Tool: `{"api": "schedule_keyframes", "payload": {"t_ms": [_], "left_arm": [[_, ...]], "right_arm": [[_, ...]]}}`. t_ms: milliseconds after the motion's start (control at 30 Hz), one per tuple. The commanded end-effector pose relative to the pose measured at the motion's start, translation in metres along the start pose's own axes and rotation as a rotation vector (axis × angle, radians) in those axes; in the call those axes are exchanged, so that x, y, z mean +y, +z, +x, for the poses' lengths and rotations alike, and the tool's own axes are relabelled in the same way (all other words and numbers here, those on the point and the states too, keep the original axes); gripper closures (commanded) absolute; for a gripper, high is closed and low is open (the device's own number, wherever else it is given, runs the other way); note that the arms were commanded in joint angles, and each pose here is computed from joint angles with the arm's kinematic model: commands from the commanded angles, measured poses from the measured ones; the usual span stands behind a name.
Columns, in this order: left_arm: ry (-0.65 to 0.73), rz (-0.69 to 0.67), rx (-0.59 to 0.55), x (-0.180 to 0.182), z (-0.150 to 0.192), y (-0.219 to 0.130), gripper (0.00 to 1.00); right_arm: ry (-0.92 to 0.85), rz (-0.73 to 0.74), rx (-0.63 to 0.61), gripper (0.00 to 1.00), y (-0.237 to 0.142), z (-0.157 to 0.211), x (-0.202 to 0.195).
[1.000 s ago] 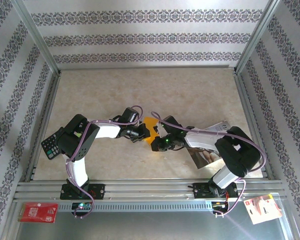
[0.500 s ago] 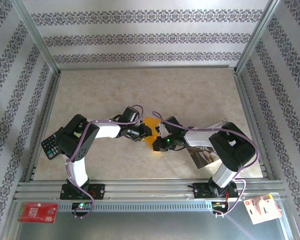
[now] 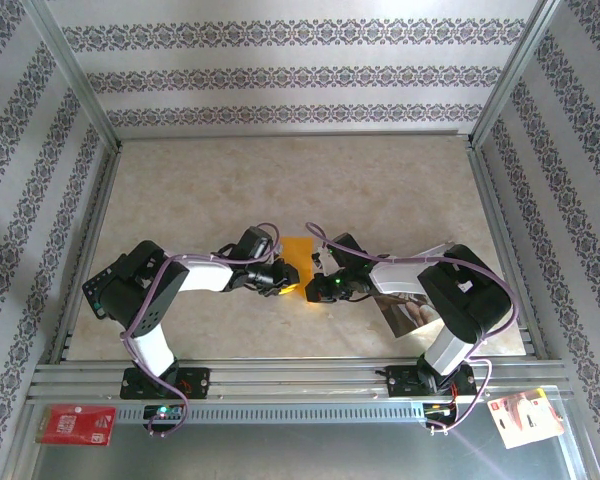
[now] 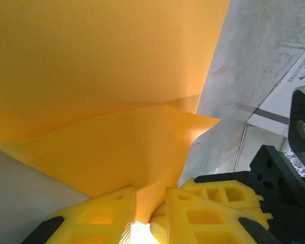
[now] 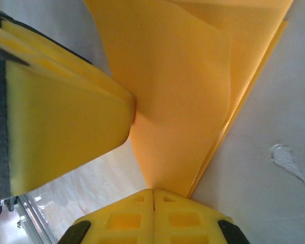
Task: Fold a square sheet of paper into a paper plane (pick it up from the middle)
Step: Third fold the triangle at the center of the table.
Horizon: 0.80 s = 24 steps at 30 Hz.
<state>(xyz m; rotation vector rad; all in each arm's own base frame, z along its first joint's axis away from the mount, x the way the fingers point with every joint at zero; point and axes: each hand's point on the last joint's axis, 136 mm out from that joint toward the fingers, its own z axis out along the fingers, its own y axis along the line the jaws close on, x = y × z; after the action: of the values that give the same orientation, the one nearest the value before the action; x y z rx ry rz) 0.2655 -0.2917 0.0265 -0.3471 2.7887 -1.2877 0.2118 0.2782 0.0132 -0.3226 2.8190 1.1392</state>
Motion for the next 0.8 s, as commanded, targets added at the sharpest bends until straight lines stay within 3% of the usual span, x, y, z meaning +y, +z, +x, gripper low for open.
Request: {"api": "schedule_keyframes", "payload": {"t_ms": [0,400,767], "left_arm": [[0.007,0.060,-0.007,-0.017,0.002,-0.001,0.79],[-0.034,-0.054,-0.004,0.017,-0.003,0.010,0.88],[-0.022,-0.112,-0.028,0.027,-0.024,-0.001,0.88]], "right_arm": [[0.091,0.145,0.091,1.00,0.007,0.034,-0.045],[0.123,0.187,0.122,1.00,0.004,0.044,-0.054],[0.157,0.239,0.173,1.00,0.003,0.056,-0.065]]}}
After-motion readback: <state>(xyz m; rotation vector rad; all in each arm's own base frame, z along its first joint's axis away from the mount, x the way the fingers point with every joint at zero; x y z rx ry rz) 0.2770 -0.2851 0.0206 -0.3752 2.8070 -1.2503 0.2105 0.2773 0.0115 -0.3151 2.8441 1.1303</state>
